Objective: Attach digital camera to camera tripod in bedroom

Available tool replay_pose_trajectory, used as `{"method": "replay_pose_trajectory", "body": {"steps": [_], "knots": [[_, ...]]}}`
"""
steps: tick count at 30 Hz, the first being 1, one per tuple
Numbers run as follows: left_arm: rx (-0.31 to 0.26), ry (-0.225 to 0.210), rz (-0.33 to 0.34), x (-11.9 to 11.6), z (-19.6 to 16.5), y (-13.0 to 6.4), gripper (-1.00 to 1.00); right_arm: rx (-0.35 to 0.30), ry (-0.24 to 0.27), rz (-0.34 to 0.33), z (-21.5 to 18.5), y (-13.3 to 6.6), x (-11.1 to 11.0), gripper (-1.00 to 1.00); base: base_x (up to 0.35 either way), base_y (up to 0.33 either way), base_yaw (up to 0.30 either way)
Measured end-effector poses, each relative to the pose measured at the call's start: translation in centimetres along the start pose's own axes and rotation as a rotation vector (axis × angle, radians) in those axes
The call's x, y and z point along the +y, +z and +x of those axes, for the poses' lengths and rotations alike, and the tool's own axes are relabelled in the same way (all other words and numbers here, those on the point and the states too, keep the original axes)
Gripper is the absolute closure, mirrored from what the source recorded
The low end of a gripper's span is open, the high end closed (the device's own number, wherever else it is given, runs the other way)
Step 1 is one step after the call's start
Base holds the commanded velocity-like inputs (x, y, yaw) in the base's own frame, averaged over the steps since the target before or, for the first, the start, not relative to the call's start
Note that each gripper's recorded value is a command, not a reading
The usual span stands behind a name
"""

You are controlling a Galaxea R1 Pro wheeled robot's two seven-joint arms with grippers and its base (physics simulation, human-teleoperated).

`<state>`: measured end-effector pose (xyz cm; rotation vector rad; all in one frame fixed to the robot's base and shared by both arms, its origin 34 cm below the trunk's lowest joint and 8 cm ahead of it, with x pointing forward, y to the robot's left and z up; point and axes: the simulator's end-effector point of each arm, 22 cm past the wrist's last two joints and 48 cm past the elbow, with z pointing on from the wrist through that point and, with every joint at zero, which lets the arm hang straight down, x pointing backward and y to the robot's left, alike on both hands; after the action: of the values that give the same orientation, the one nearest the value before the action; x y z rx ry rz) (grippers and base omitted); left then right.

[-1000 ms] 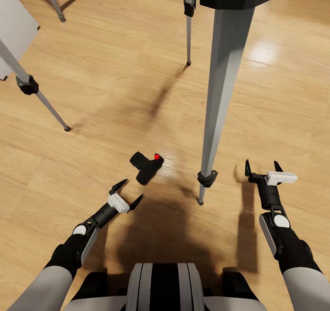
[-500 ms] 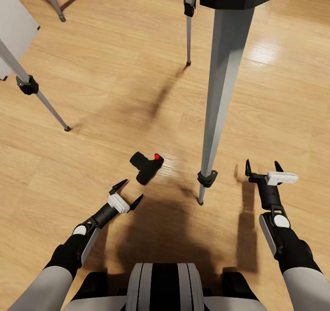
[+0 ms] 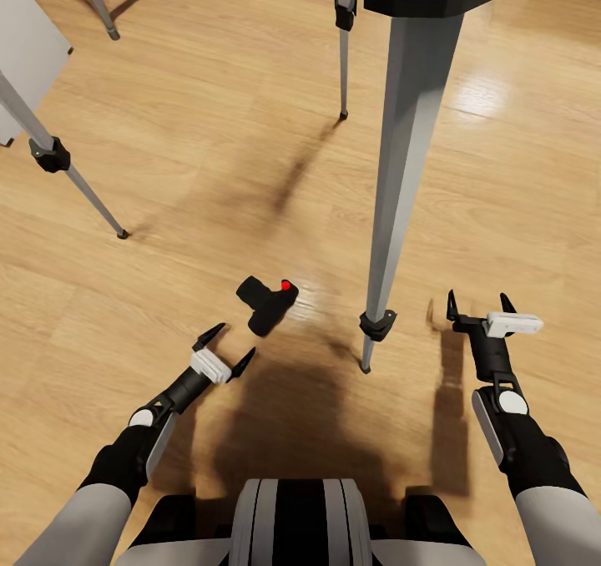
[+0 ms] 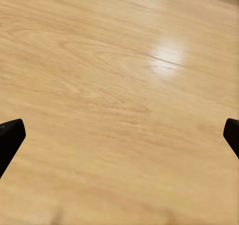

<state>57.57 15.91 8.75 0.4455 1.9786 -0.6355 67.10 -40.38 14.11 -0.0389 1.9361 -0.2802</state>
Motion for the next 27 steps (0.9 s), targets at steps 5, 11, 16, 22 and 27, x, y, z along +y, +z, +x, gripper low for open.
{"method": "replay_pose_trajectory", "body": {"steps": [5, 11, 16, 22, 27], "knots": [[-0.003, -0.01, -0.066, 2.3, 0.0, -0.9, -1.0, 0.0, 0.0, 0.001, 0.0, 0.0, 0.0, -1.0, 0.0, 0.0, 0.0], [-0.015, -0.032, -0.132, 3.9, -0.2, -1.4, -1.0, 0.0, 0.0, 0.001, 0.0, 0.0, -0.1, -1.0, 0.0, 0.0, 0.0], [-0.02, -0.039, -0.147, 4.1, -0.3, -1.5, -1.0, 0.001, 0.0, 0.001, 0.0, 0.0, -0.1, -1.0, 0.0, 0.0, 0.0], [-0.022, -0.047, -0.156, 4.2, -0.2, -1.5, -1.0, 0.0, 0.0, 0.001, 0.0, 0.0, -0.1, -1.0, 0.0, 0.0, 0.0], [-0.026, -0.053, -0.158, 4.0, -0.3, -1.3, -1.0, 0.001, 0.0, 0.002, 0.0, 0.0, -0.1, -1.0, 0.0, 0.0, 0.0]]}}
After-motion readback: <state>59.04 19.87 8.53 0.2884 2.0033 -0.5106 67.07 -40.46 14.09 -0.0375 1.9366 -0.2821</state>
